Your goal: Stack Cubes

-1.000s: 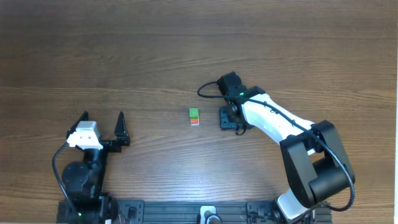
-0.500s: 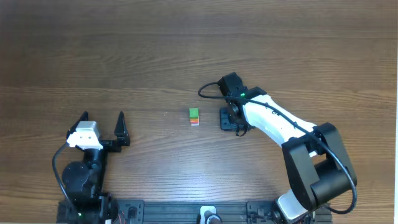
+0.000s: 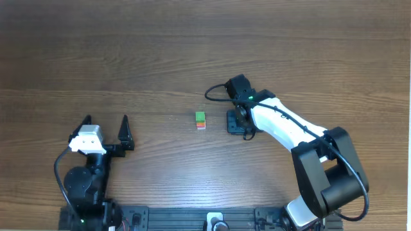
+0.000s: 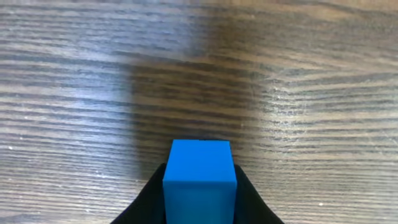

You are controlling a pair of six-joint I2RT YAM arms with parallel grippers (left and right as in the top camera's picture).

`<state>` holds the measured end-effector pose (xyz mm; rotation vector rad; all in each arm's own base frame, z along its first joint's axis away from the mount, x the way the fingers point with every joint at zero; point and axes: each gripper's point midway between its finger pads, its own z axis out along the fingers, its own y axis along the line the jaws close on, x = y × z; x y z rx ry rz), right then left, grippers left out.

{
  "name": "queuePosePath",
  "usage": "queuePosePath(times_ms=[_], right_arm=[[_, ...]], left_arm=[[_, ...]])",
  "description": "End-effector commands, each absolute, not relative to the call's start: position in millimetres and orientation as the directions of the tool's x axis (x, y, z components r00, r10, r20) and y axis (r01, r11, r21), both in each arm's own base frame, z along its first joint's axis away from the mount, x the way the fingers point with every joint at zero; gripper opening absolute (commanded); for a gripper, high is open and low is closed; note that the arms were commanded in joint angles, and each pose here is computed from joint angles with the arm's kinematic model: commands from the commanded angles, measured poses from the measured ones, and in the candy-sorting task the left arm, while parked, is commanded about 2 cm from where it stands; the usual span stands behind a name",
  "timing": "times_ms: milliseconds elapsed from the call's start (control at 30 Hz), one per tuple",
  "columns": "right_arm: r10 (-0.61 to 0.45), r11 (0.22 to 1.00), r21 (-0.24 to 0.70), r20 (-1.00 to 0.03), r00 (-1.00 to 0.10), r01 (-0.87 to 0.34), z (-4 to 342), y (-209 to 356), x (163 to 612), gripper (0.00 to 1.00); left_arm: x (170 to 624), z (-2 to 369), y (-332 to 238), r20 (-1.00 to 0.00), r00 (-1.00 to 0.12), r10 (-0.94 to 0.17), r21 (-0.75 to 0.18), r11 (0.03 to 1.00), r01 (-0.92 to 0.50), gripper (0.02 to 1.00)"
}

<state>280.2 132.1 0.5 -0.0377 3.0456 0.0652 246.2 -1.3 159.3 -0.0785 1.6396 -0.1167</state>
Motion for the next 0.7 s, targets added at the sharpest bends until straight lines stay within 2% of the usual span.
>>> queuePosePath(times_ms=[33,100,133,167,367,500,700], right_arm=[[-0.018,0.997,0.07,-0.144,-0.989,-0.029,22.3,138.5,283.0,0.126],[-0.035,0.995,0.089,-0.196,-0.98,-0.053,58.5,149.7,284.5,0.104],[-0.031,0.995,0.087,-0.207,-0.978,-0.05,65.7,151.0,285.0,0.102],[-0.018,0.997,0.068,-0.232,-0.973,-0.034,89.4,153.8,284.7,0.093],[-0.042,0.997,0.046,-0.293,-0.955,-0.058,171.3,197.7,282.4,0.06],[-0.042,0.996,0.064,-0.298,-0.954,-0.064,182.5,226.1,290.1,0.04],[-0.037,0.997,0.052,-0.212,-0.977,-0.049,156.2,259.8,296.8,0.014]], left_arm=[[246.1,157.3,-1.8,-0.992,-0.075,-0.105,-0.107,0.994,0.026,1.0],[246.1,157.3,-1.8,-0.992,-0.075,-0.105,-0.107,0.994,0.026,1.0],[246.1,157.3,-1.8,-0.992,-0.075,-0.105,-0.107,0.994,0.026,1.0],[246.1,157.3,-1.8,-0.992,-0.075,-0.105,-0.107,0.994,0.026,1.0],[246.1,157.3,-1.8,-0.992,-0.075,-0.105,-0.107,0.994,0.026,1.0],[246.1,157.3,-1.8,-0.992,-0.075,-0.105,-0.107,0.994,0.026,1.0],[246.1,157.3,-1.8,-0.992,-0.075,-0.105,-0.107,0.994,0.026,1.0]])
